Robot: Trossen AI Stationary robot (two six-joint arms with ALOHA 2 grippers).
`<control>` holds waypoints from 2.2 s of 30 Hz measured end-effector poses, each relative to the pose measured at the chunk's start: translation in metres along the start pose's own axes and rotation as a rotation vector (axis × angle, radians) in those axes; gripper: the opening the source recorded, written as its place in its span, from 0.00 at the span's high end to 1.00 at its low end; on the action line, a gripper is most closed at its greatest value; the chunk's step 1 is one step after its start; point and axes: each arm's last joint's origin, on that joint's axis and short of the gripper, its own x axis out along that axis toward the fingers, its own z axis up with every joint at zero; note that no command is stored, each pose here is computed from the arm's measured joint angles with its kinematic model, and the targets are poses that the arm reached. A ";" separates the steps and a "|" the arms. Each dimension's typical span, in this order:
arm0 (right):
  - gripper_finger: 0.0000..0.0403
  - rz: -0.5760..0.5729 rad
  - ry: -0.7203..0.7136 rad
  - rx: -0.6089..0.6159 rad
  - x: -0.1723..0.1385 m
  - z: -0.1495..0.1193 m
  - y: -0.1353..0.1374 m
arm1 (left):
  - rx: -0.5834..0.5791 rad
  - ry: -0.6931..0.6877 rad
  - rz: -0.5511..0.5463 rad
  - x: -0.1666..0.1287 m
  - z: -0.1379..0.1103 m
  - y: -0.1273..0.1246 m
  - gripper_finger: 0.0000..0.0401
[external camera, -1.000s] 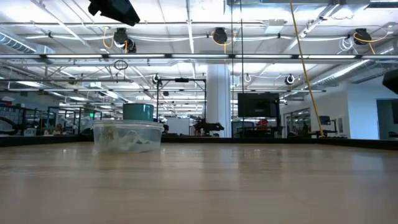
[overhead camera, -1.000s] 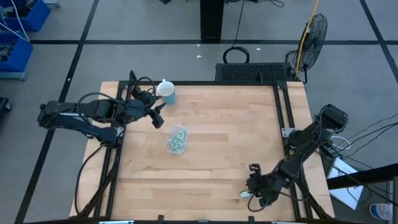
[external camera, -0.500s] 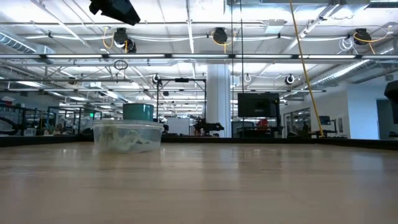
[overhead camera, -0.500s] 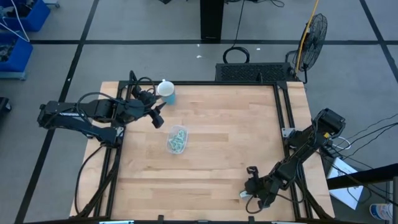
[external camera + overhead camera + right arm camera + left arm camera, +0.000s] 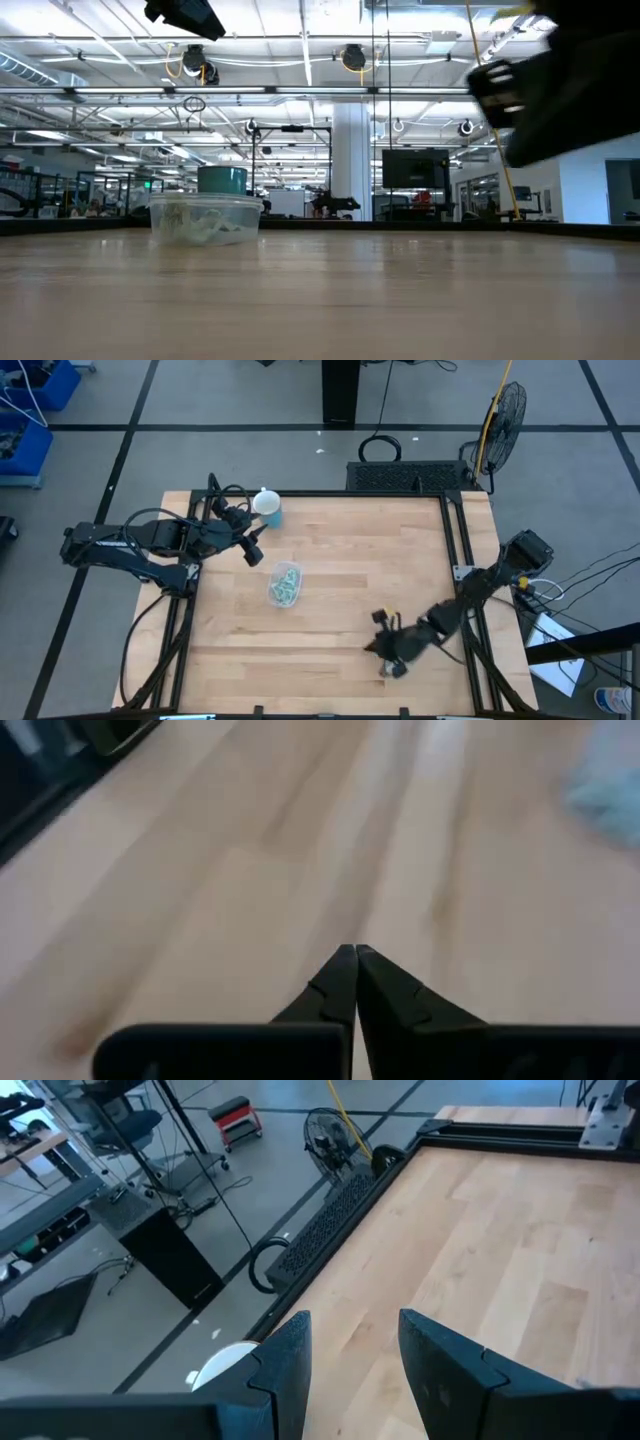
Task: Pick and place Stevia / Truvia into bins
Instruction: Put the green truvia packet into the transparent container
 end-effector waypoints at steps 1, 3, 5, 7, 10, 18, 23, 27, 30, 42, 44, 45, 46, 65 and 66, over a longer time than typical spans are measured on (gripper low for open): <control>1.00 -0.002 -0.013 -0.004 0.003 0.003 -0.009 | 0.001 0.000 0.000 0.000 0.000 0.000 0.60; 1.00 0.029 0.009 0.053 0.007 0.003 -0.023 | -0.004 0.004 -0.002 0.000 0.000 0.000 0.60; 0.99 0.067 0.077 0.140 0.009 -0.003 -0.030 | -0.013 0.016 -0.019 0.000 -0.002 0.000 0.60; 0.97 0.103 0.132 0.209 0.007 -0.007 -0.029 | -0.010 0.032 -0.040 0.000 -0.003 -0.001 0.60; 0.93 0.158 0.193 0.323 0.000 -0.010 -0.019 | -0.005 0.041 -0.053 0.000 -0.004 -0.001 0.60; 0.77 0.190 0.238 0.443 -0.021 -0.015 0.022 | -0.003 0.044 -0.047 0.006 -0.012 -0.005 0.60; 0.67 0.030 0.274 0.368 -0.023 -0.028 0.025 | 0.003 0.050 -0.042 0.010 -0.018 -0.007 0.60; 0.65 0.076 0.287 0.393 -0.019 -0.028 0.026 | -0.018 0.026 -0.045 0.010 -0.015 -0.008 0.60; 0.65 0.092 0.309 0.395 -0.017 -0.030 0.028 | -0.018 0.015 -0.048 0.010 -0.014 -0.008 0.60; 0.87 0.092 0.331 0.268 -0.005 -0.037 0.027 | 0.016 0.025 -0.048 0.013 -0.015 -0.010 0.60; 0.96 0.101 0.301 0.248 -0.003 -0.033 0.022 | 0.012 0.025 -0.048 0.013 -0.015 -0.010 0.60; 0.98 0.102 0.282 0.230 -0.003 -0.030 0.019 | 0.012 0.025 -0.048 0.013 -0.015 -0.010 0.60; 0.98 0.097 0.255 0.213 -0.002 -0.027 0.014 | 0.017 0.024 -0.048 0.013 -0.015 -0.010 0.60; 1.00 -0.265 -0.296 0.108 0.066 0.068 -0.202 | 0.023 -0.046 0.050 0.012 -0.008 -0.007 0.60; 1.00 -0.264 -0.253 0.092 0.075 0.073 -0.207 | 0.022 -0.046 0.050 0.012 -0.008 -0.007 0.60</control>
